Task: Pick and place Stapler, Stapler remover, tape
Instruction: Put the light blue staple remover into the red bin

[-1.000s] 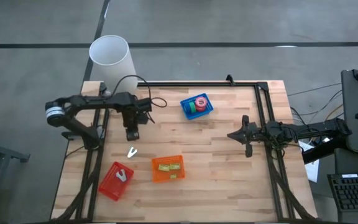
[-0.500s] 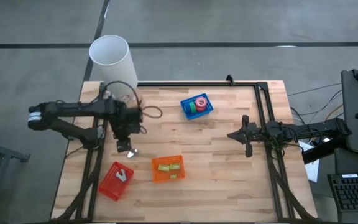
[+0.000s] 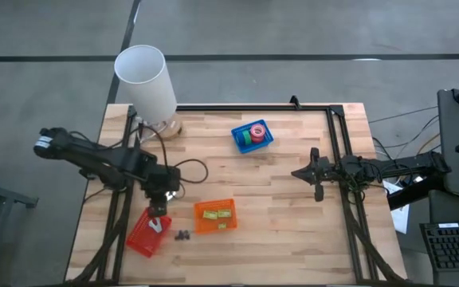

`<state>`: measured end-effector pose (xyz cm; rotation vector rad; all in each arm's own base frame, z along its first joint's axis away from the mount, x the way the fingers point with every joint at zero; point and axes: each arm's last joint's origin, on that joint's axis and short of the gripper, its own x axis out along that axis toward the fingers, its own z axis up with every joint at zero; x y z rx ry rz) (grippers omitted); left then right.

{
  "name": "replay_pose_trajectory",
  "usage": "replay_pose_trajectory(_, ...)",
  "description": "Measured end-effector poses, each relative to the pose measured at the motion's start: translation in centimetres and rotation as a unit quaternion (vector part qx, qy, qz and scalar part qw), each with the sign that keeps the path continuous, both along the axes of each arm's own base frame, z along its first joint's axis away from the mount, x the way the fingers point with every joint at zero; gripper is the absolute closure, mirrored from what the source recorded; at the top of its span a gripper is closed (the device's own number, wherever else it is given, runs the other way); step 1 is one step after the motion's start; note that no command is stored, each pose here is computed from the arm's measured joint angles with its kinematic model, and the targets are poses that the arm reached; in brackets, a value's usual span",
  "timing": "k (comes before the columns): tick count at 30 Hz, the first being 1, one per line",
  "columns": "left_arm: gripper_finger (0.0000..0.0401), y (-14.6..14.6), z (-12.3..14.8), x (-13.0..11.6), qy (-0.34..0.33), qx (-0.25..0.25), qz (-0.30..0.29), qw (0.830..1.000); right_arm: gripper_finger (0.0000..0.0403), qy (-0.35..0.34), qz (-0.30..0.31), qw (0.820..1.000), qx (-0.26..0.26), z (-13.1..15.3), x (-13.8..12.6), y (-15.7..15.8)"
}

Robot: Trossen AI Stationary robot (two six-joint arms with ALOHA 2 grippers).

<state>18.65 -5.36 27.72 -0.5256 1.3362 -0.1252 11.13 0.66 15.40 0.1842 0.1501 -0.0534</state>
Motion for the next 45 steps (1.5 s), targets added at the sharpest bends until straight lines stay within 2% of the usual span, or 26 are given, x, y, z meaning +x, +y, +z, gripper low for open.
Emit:
replay_pose_trajectory(3,0.0339,0.2,-0.5,1.1,-0.012,0.036,0.027,0.999,0.0394,0.000,0.000,1.000,0.000,0.0,0.0,0.0)
replay_pose_trajectory(6,0.0308,0.8,-1.6,1.7,0.003,0.106,0.060,0.993,0.0394,0.000,0.000,1.000,0.000,0.0,0.0,0.0)
replay_pose_trajectory(9,0.0272,1.8,-3.0,2.2,0.024,0.149,0.060,0.987,0.0394,0.000,0.000,1.000,0.000,0.0,0.0,0.0)
replay_pose_trajectory(13,0.0233,3.0,-5.7,2.4,0.088,0.132,0.073,0.985,0.0394,0.000,0.000,1.000,0.000,0.0,0.0,0.0)
replay_pose_trajectory(18,0.0207,4.5,-8.6,1.6,0.163,0.095,0.113,0.975,0.0394,0.000,0.000,1.000,0.000,0.0,0.0,0.0)
replay_pose_trajectory(23,0.0206,5.1,-10.1,1.0,0.174,0.107,0.153,0.967,0.0394,0.000,0.000,1.000,0.000,0.0,0.0,0.0)
replay_pose_trajectory(30,0.0206,5.3,-11.4,1.1,0.148,0.105,0.184,0.966,0.0394,0.000,0.000,1.000,0.000,0.0,0.0,0.0)
replay_pose_trajectory(37,0.0211,5.3,-13.2,0.4,0.166,0.109,0.189,0.962,0.0394,0.000,0.000,1.000,0.000,0.0,0.0,0.0)
replay_pose_trajectory(41,0.0235,5.3,-13.3,0.3,0.165,0.113,0.185,0.962,0.0394,0.000,0.000,1.000,0.000,0.0,0.0,0.0)
replay_pose_trajectory(45,0.0284,5.3,-12.9,0.4,0.157,0.114,0.176,0.965,0.0394,0.000,0.000,1.000,0.000,0.0,0.0,0.0)
